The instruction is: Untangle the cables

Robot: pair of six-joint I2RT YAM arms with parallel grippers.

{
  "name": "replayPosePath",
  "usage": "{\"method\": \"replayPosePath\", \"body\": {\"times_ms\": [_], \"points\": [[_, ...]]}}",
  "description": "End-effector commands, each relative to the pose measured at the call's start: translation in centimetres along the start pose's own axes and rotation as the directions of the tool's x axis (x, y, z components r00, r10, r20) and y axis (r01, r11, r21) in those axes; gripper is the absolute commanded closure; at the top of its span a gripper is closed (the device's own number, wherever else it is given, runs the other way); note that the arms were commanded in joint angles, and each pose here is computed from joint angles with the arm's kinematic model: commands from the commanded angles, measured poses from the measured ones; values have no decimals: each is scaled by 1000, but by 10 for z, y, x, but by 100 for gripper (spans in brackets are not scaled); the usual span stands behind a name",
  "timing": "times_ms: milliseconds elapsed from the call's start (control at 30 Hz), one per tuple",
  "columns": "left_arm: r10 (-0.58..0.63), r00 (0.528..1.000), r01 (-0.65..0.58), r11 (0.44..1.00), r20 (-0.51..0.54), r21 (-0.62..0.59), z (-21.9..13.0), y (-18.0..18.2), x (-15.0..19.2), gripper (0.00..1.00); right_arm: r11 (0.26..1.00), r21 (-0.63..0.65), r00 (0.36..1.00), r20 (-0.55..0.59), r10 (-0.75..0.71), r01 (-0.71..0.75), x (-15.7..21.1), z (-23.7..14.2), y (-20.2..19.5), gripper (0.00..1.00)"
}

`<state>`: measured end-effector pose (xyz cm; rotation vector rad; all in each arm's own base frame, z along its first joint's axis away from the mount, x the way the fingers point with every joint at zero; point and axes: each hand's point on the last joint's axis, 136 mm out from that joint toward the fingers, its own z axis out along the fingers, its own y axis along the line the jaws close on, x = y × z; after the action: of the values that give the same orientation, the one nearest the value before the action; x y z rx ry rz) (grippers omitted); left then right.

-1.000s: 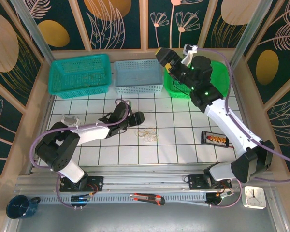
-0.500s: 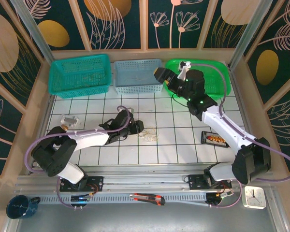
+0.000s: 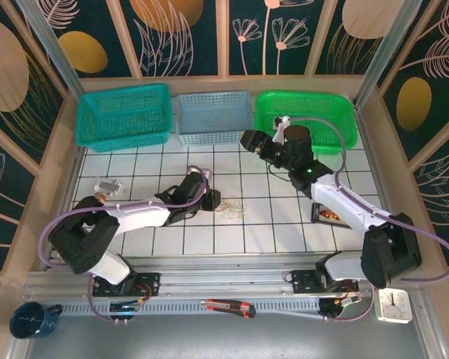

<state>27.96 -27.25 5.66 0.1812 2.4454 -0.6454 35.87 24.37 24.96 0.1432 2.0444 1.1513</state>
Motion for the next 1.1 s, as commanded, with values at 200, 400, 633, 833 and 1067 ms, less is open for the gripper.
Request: {"method": "replayPosePath", "body": {"times_ms": [200, 400, 633, 833, 1067], "points": [[149, 988, -148, 989, -33, 22, 1, -3, 18, 63, 1000, 19, 999, -53, -7, 8, 19, 9, -16, 23], [205, 977, -205, 979, -64, -1, 9, -2, 25, 62, 999, 31, 999, -51, -6, 8, 20, 9, -19, 24], [238, 968, -239, 971, -81, -11, 15, -2, 27, 61, 999, 44, 999, -47, -8, 10, 21, 6, -22, 24], [243, 966, -245, 969, -85, -16, 23, -3, 27, 62, 999, 51, 998, -54, -13, 15, 23, 6, -25, 24], [244, 967, -247, 968, -78, -33, 29, -1, 24, 73, 999, 43, 998, -67, -10, 12, 28, 6, -26, 27]]}}
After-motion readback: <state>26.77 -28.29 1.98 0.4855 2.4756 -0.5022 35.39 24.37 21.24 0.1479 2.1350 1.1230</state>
